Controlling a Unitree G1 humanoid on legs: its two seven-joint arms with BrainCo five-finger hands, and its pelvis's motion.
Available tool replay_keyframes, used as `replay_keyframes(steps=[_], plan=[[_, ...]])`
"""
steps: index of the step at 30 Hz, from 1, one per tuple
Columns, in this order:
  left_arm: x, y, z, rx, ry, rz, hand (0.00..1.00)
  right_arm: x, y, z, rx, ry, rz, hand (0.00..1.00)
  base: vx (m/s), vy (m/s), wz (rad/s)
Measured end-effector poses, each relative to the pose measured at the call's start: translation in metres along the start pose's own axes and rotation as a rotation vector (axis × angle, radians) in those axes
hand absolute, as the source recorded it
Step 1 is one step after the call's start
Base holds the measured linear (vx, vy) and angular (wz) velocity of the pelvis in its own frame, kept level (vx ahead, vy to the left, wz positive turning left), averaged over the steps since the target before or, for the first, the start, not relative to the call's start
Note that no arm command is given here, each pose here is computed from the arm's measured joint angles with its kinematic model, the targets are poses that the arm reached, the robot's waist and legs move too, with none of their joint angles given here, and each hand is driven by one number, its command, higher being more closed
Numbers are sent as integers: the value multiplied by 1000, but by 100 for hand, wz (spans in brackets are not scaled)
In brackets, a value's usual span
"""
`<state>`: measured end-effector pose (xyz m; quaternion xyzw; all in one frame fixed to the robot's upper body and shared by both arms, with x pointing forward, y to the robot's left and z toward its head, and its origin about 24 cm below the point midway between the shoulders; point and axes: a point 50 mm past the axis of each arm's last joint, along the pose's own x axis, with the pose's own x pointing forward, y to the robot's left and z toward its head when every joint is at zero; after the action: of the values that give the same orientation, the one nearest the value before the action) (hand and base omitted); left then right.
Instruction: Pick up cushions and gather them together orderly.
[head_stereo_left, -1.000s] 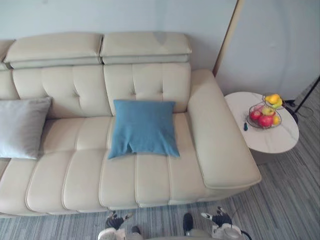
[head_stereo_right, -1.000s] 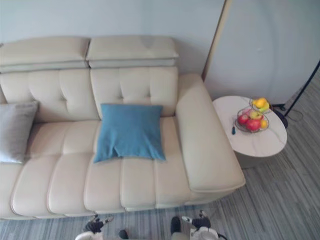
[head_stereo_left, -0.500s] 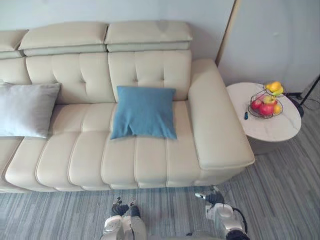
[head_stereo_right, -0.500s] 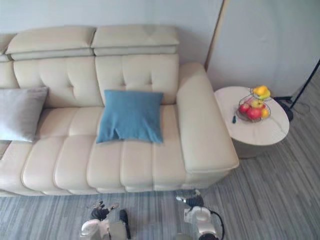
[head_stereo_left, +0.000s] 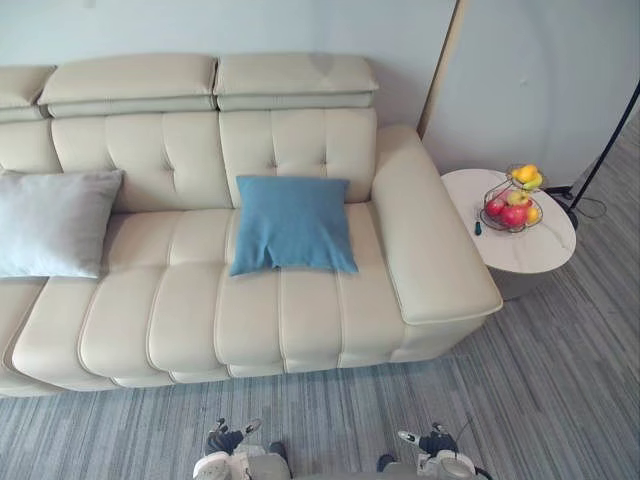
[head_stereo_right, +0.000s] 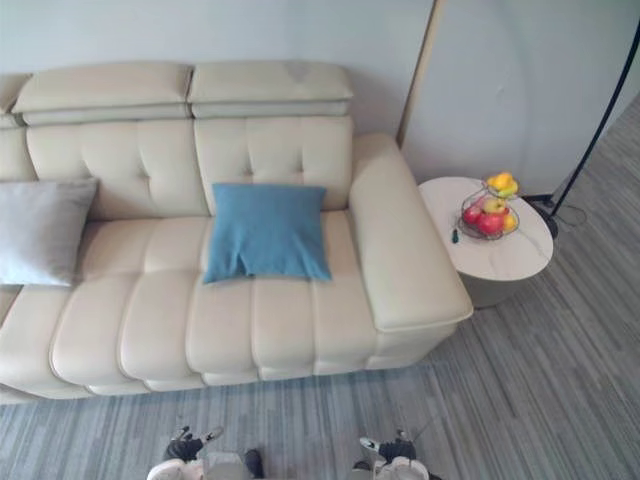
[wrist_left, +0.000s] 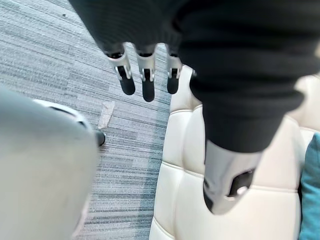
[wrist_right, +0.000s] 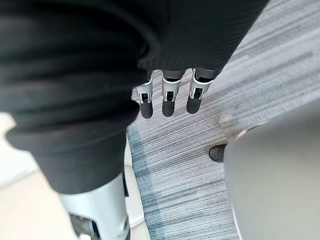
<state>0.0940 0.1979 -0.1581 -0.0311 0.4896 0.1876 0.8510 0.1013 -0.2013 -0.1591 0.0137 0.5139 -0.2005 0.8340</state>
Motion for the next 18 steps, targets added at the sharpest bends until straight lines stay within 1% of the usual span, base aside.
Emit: replay_keyframes(steps=[4,7,8,18], plan=[[0,-1,-4,0,17,-2,0,0,-7,-4,26,16,-24,0,78,-31,12],[0,0,-4,6,21,-1,0,1,-8,-3,31,15,-28,0,83,-30,-7],[2,6,-5,33,38,11,0,3,-6,-1,30,31,-22,0,32,-11,-5],[2,6,-5,45,36,7,0,2,-7,-4,29,37,-24,0,0,0,1]])
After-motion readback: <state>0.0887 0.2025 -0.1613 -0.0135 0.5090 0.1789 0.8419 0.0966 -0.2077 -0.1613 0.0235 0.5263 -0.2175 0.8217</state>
